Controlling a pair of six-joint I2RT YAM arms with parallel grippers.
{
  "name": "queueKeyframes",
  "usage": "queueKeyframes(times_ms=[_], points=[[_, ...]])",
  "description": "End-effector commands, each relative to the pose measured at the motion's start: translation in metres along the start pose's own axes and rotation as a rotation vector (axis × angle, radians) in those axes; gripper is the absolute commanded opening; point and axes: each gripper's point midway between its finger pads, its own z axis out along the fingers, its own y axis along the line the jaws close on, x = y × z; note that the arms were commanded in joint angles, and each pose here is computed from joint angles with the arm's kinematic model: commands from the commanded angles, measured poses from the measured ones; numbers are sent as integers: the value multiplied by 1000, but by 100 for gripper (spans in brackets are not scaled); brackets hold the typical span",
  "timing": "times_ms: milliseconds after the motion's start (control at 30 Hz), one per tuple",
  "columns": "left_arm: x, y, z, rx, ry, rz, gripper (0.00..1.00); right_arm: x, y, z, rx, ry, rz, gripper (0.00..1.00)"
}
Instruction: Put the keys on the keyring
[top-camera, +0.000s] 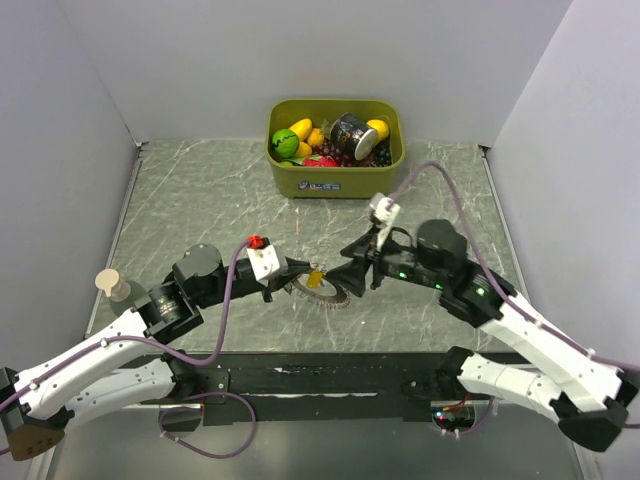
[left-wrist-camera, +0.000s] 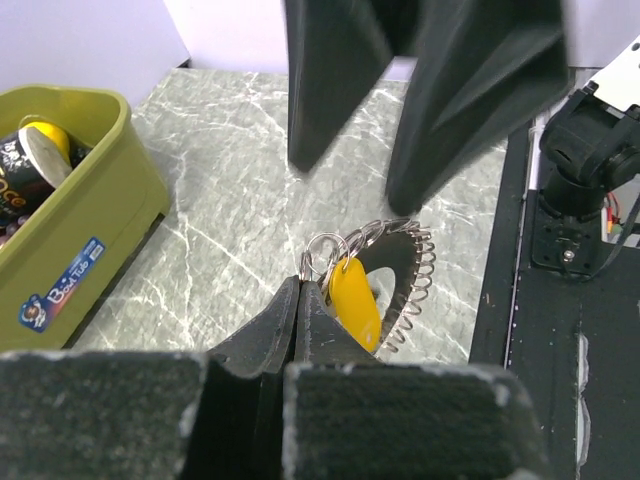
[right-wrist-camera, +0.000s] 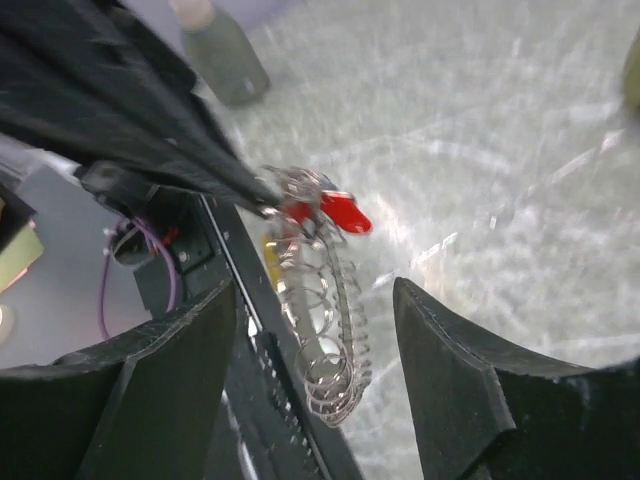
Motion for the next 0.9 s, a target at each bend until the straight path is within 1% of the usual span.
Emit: queueKeyframes(times_ms=[0, 67, 100, 133, 233, 267, 300, 333, 467, 600, 867], points=[[-42, -1, -3, 23, -135, 53, 1, -43, 20, -21, -85, -221, -163, 72], [-44, -5, -2, 42, -143, 53, 1, -48, 30, -23, -141, -261, -216, 71], [-45, -5, -1, 50, -143, 54, 1, -44, 32, -20, -163, -254, -224, 70], [-45, -8, -1, 65, -144, 55, 1, -42, 41, -20, -222, -253, -252, 69], [-47, -11, 1, 87, -145, 54, 1, -34, 47, -11, -291, -226, -263, 64], [-48, -13, 1, 102, -146, 54, 1, -30, 46, -5, -298, -211, -284, 59], [-50, -14, 1, 108, -150, 56, 1, -30, 46, -2, -306, -216, -292, 56], [-51, -16, 1, 120, -153, 55, 1, -28, 46, 1, -318, -220, -300, 55], [-53, -20, 0, 143, -154, 56, 1, -22, 45, 8, -336, -207, -317, 53], [-56, -23, -2, 158, -163, 60, 1, -18, 38, 11, -307, -200, -323, 53], [-57, -26, -3, 174, -161, 60, 1, -17, 36, 6, -300, -209, -337, 50]])
